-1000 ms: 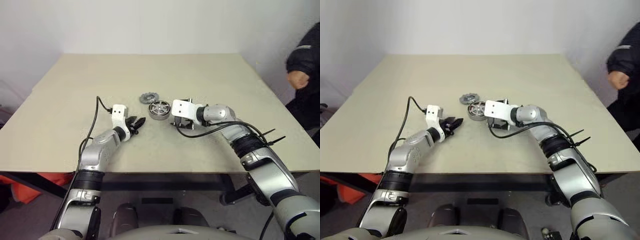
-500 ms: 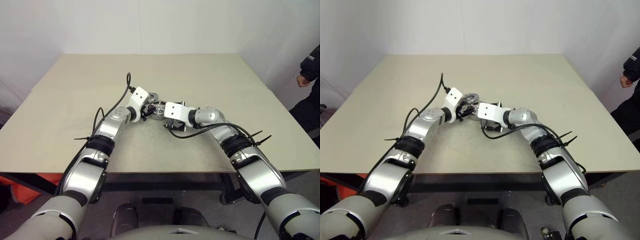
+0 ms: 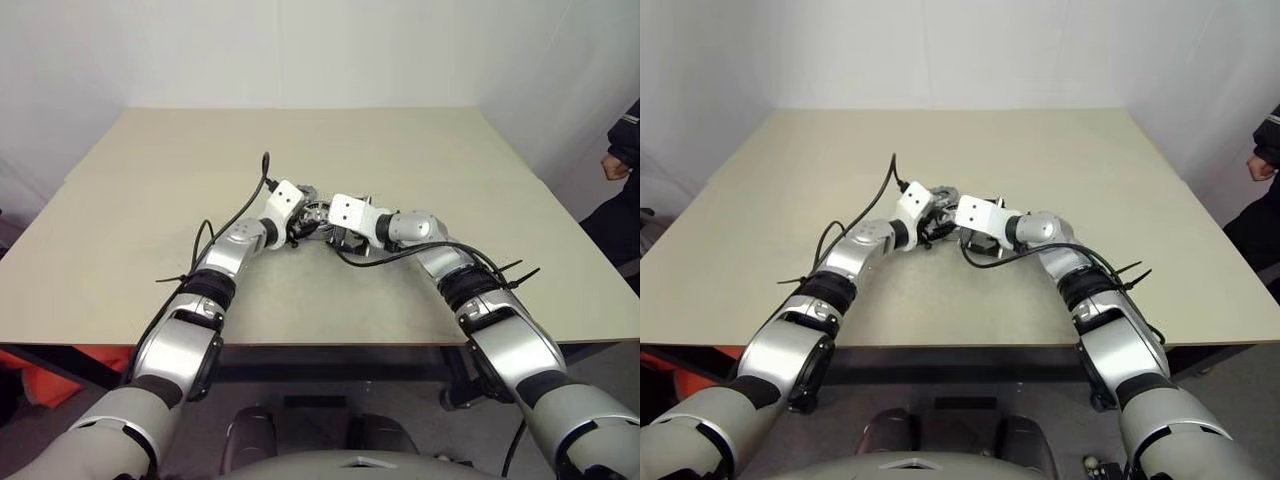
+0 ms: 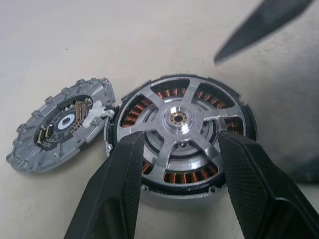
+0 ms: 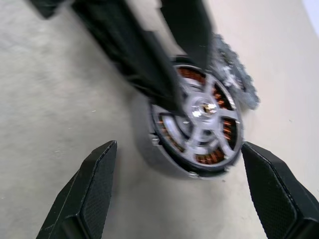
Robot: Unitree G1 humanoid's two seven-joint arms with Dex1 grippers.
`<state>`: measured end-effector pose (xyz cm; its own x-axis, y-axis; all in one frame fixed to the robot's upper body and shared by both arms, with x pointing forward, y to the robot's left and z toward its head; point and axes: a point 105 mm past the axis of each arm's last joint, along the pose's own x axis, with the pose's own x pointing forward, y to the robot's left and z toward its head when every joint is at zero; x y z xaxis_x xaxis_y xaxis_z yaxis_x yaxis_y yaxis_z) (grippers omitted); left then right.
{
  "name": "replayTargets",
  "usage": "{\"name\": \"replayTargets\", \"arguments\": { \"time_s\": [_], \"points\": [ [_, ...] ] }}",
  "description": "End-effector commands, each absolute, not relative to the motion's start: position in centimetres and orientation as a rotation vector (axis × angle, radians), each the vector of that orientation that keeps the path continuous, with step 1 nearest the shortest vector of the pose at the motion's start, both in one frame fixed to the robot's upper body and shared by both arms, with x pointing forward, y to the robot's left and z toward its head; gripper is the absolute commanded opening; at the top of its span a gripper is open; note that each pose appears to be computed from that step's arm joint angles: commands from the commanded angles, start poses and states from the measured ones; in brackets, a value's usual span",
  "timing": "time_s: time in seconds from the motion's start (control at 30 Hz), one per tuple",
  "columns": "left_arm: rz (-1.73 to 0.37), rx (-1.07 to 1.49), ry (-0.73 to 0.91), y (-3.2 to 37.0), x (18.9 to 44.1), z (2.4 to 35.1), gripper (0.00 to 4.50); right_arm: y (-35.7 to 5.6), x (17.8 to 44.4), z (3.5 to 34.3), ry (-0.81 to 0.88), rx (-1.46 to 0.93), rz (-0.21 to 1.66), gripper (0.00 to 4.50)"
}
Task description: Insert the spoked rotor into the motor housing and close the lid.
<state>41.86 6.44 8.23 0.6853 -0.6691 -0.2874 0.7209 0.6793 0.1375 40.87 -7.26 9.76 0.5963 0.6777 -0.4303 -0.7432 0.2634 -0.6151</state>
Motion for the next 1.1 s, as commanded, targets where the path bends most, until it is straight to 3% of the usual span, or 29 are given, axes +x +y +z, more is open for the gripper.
{"name": "replayTargets", "arguments": {
  "time_s": [0.03,0.3,0.4,0.83,1.1],
  "points": [
    [-0.806,0.260,0.112,6.6,42.1,11.0,2.47,-7.8,41.2,12.9,-0.005,-0.839,0.903,4.46],
    [-0.880,0.392,0.021,6.9,41.8,13.1,2.47,-10.7,39.5,13.1,0.049,-0.784,0.868,4.46],
    [-0.939,0.464,0.001,6.6,41.7,13.9,2.47,-12.0,39.4,13.4,0.041,-0.819,0.772,4.46],
    [-1.147,1.013,0.070,8.5,41.5,12.6,2.47,-12.5,36.8,12.4,0.075,-0.781,0.713,4.46],
    [-1.181,1.126,0.061,7.2,41.8,13.0,2.47,-12.8,36.0,12.6,0.067,-0.755,0.666,4.46]
  ]
}}
